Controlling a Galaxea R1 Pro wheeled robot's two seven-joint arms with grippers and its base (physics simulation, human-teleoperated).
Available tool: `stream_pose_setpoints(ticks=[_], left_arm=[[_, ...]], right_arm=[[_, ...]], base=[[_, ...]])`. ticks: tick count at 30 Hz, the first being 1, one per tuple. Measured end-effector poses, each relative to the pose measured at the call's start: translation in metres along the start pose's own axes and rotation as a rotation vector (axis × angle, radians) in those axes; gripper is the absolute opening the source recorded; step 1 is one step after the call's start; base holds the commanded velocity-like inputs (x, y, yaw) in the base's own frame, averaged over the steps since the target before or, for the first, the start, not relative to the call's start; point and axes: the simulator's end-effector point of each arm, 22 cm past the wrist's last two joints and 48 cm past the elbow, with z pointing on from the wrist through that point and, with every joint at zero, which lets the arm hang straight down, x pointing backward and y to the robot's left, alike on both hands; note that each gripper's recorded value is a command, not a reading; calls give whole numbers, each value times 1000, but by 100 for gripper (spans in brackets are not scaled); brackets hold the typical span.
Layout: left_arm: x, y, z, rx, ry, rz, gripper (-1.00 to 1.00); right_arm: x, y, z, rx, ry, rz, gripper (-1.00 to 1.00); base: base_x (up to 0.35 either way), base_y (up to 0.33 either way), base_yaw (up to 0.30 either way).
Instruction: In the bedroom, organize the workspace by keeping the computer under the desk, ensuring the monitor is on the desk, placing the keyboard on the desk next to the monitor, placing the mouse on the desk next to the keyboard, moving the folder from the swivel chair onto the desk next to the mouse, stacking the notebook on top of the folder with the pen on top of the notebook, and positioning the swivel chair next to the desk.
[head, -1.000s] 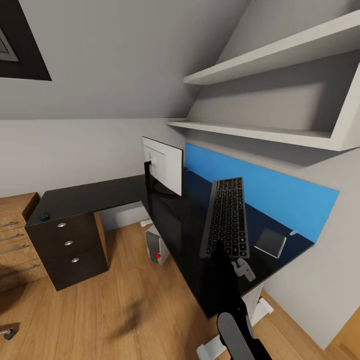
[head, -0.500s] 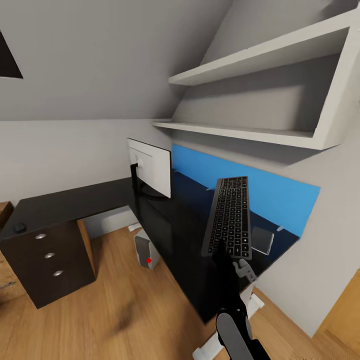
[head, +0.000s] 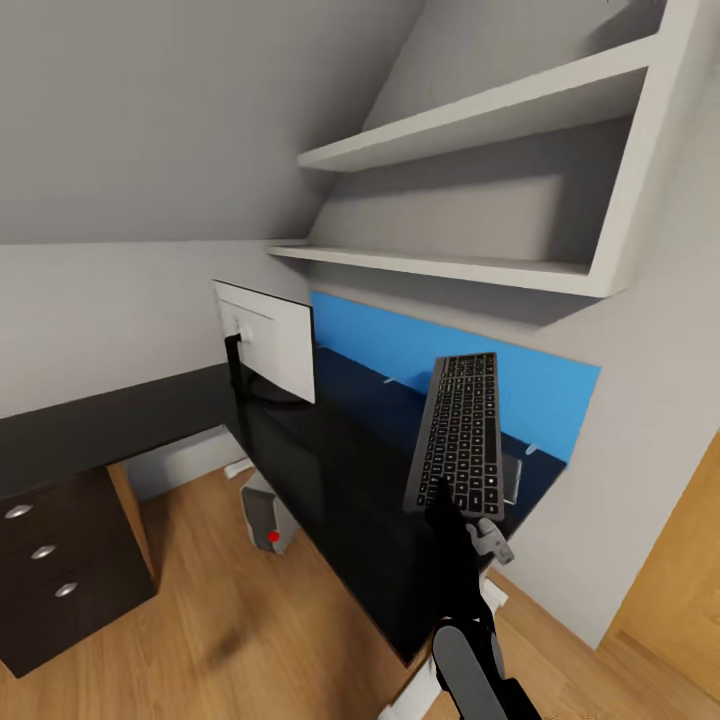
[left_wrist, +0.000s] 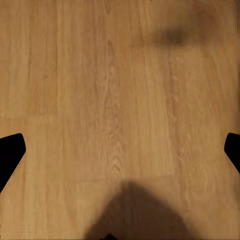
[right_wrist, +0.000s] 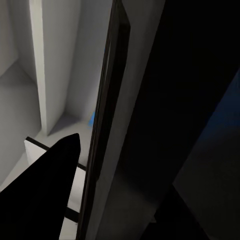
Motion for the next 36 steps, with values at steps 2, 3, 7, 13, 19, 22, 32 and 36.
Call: stream_pose_setpoints(ticks=[2, 3, 7, 13, 19, 22, 32, 36], left_arm=[[0, 0, 0, 1, 0, 1, 100], [0, 0, 0, 1, 0, 2, 100], [0, 0, 0, 1, 0, 2, 100], [0, 0, 0, 2, 2, 2, 100], [1, 0, 0, 2, 3, 1, 100], [1, 0, 0, 1, 4, 1, 100], [1, 0, 0, 1, 4, 1, 100], [1, 0, 0, 1, 3, 2, 100]], right_arm=[[0, 0, 0, 0, 0, 0, -100], [0, 0, 0, 0, 0, 1, -100], [0, -2, 0, 7, 1, 12, -100], [1, -4, 0, 20, 6, 38, -100], [1, -5, 0, 22, 7, 41, -100], [1, -5, 0, 23, 7, 42, -100], [-1, -5, 1, 24, 2, 45, -100], [-1, -5, 1, 23, 2, 42, -100]], base=[[12, 325, -256], [8, 328, -257], [3, 330, -258], [1, 319, -260], [0, 98, -260], [0, 10, -262], [0, 13, -263], [0, 193, -263]])
